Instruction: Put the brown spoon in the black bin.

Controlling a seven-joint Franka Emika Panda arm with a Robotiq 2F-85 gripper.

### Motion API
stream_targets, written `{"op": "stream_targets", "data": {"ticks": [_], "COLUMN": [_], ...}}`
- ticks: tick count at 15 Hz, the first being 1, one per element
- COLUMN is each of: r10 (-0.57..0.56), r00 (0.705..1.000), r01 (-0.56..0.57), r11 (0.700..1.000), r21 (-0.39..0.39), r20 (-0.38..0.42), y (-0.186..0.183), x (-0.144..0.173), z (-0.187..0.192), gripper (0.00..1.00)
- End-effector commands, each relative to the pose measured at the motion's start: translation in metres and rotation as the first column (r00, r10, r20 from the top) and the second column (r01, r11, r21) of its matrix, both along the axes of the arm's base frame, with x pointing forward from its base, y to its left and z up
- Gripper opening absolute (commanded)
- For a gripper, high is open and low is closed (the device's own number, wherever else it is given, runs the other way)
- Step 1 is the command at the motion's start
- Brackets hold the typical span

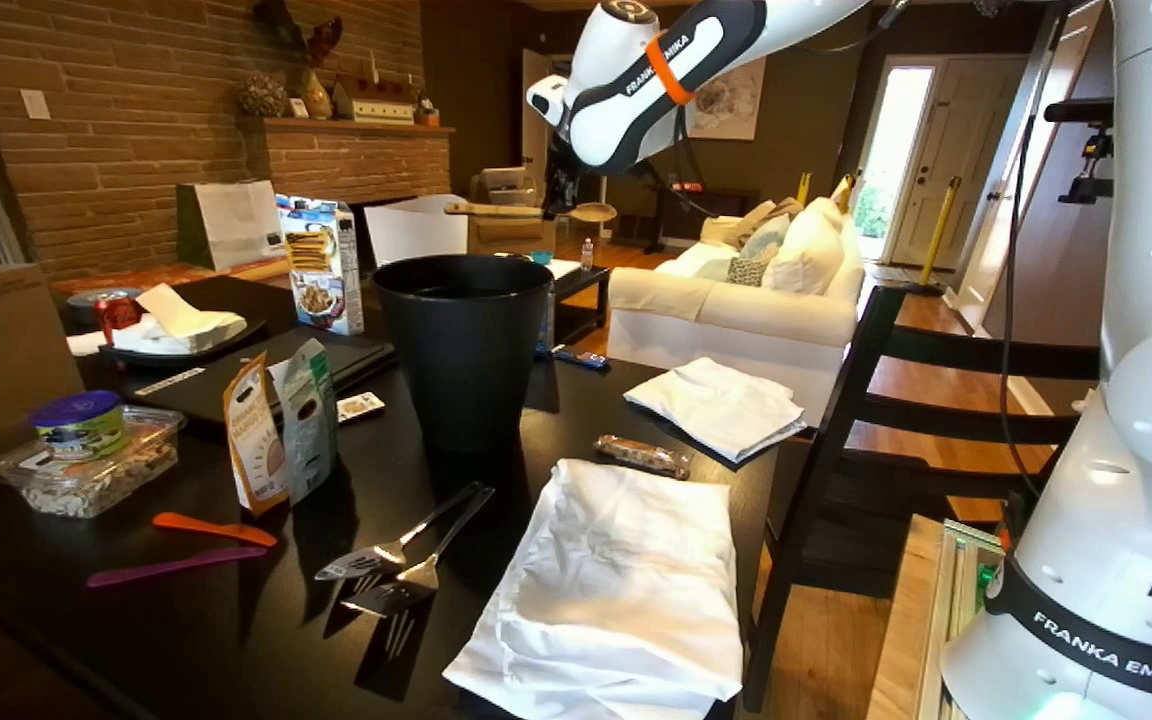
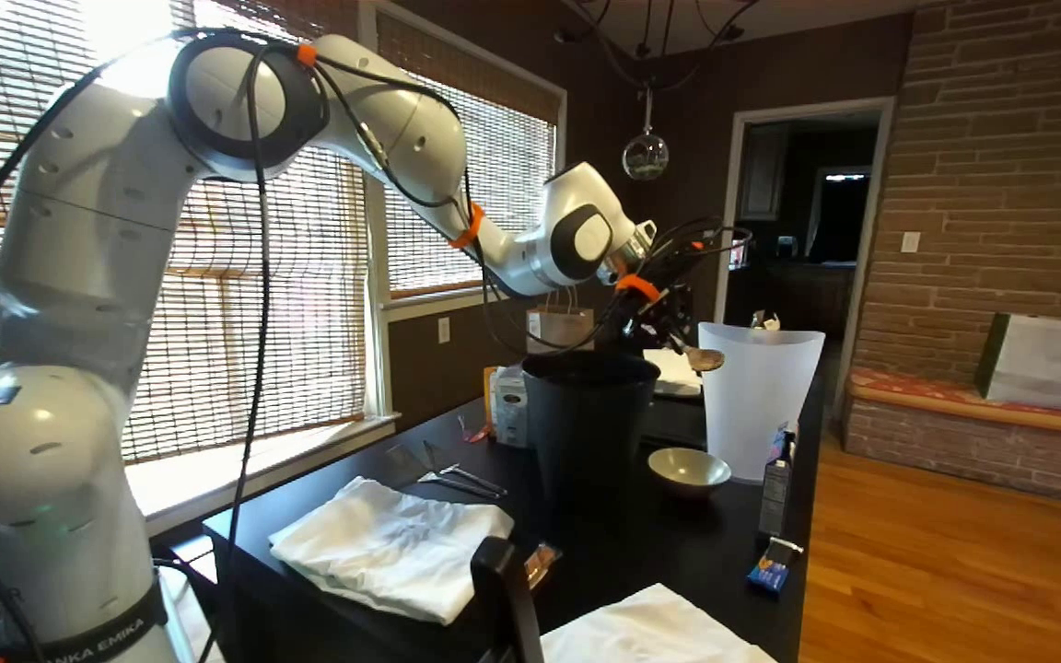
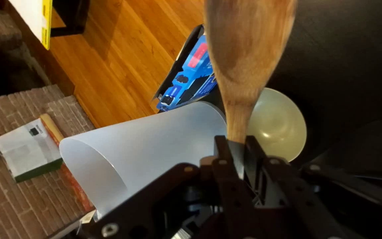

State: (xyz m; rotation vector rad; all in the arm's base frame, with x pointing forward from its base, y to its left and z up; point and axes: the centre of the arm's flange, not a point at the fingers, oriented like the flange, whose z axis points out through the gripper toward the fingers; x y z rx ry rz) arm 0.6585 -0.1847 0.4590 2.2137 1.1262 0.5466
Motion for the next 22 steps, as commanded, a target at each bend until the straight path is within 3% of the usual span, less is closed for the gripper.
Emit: {"op": "stream_targets", "data": {"ticks": [1, 7, 8, 12, 17, 22], "r10": [0.025, 0.054, 0.055, 0.186, 0.336, 0.472], "r00": [1.000, 0.998, 0.998, 0.982, 0.930, 0.850], "r01": [-0.025, -0.055, -0.056, -0.188, -0.366, -0.526], "r11": [0.999, 0.995, 0.995, 0.966, 0.875, 0.729], "r21": [-0.035, -0.078, -0.078, -0.176, -0.316, -0.439], "r20": [0.000, -0.010, -0.011, -0.024, -0.147, -0.234], "y": [0.001, 0.003, 0.003, 0.023, 0.053, 0.088], "x": [-0.003, -0.008, -0.008, -0.014, -0.019, -0.029], "z": [0.001, 0.002, 0.002, 0.006, -0.012, -0.026], "gripper": [0.16, 0.16, 0.04, 0.05, 0.05, 0.04]}}
